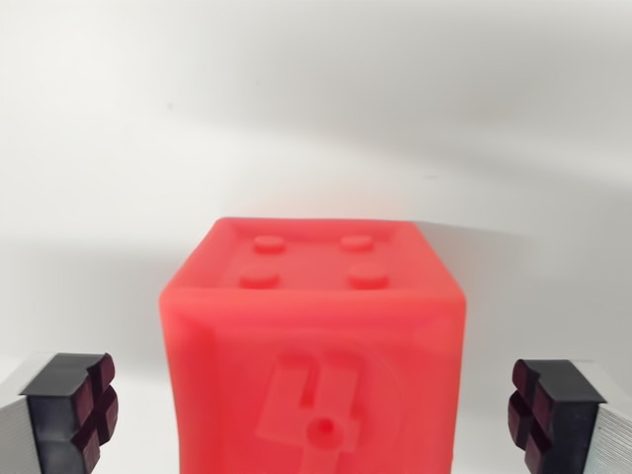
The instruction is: Destack cube
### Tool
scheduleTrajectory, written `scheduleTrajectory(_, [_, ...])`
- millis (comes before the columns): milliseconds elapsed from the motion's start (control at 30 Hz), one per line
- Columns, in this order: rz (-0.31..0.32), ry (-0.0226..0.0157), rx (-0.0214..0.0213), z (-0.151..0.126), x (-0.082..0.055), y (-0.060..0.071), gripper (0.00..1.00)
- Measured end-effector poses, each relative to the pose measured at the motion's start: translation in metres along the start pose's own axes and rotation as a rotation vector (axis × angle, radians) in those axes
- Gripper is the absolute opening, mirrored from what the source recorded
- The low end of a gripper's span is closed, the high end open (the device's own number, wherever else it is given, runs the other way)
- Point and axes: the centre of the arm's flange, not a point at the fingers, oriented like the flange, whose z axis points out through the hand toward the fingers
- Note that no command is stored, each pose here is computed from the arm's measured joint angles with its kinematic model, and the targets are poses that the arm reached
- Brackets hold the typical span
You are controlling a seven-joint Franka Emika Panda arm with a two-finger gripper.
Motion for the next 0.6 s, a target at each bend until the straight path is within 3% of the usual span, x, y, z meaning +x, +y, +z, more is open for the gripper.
scheduleTrajectory(600, [0.002,0.0022,0.0019,-0.06,0.0,0.0,1.0])
